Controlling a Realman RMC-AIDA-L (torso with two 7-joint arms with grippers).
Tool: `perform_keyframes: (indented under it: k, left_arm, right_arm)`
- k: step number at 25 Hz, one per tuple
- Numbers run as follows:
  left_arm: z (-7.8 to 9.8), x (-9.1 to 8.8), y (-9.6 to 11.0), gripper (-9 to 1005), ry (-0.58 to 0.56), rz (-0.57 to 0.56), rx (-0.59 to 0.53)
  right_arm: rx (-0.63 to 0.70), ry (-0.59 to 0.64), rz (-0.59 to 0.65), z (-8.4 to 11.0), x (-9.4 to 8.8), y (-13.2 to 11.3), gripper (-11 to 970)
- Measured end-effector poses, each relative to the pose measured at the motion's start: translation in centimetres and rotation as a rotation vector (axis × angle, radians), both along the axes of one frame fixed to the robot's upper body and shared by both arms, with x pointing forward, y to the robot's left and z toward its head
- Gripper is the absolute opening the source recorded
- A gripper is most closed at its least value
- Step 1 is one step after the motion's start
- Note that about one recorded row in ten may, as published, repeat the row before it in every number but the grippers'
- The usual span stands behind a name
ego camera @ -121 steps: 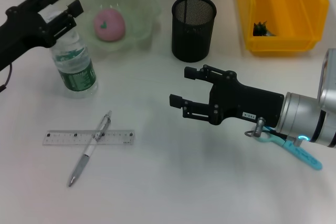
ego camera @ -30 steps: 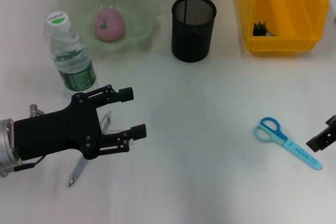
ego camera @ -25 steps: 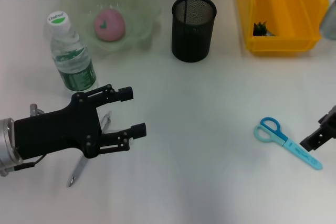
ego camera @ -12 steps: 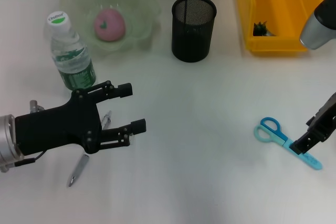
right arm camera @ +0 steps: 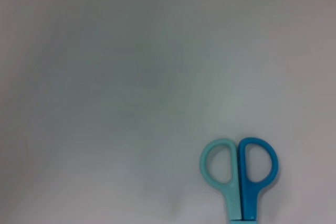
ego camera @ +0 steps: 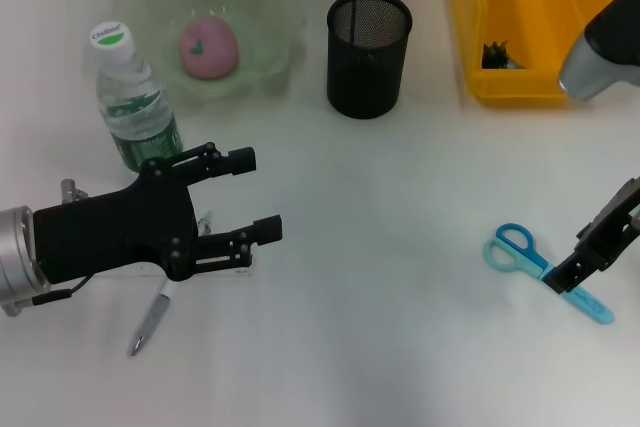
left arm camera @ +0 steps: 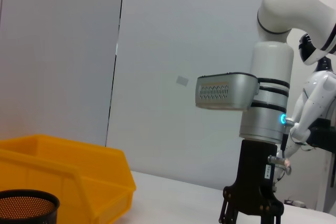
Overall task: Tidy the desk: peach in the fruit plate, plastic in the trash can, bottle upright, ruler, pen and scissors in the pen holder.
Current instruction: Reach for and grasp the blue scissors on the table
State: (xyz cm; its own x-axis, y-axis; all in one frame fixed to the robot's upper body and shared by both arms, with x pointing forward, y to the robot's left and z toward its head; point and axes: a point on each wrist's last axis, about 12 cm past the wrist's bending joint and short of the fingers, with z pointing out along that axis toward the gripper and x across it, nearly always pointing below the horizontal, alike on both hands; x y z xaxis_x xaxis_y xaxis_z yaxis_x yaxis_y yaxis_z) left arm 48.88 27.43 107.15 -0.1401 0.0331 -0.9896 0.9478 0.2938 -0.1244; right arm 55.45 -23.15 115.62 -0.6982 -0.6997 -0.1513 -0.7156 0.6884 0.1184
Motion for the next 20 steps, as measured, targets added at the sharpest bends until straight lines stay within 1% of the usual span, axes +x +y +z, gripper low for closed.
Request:
perform_keyframes:
  k: [7, 13, 20]
  left_arm:
    - [0.0, 0.3, 0.0, 822, -0.002, 0.016, 0.009]
    - [-0.1, 0.4, 0.1, 822, -0.001, 0.027, 0.015]
    - [-0.2, 0.6, 0.1, 822, -0.002, 0.038, 0.024]
  right_arm:
    - [-0.003, 0.002, -0.029, -0.6, 0.0, 0.2, 767]
    - [-0.01, 0.025, -0.051, -1.6, -0.2, 0.1, 767]
    - [0.017, 0.027, -0.062, -2.2, -0.2, 0.4, 768]
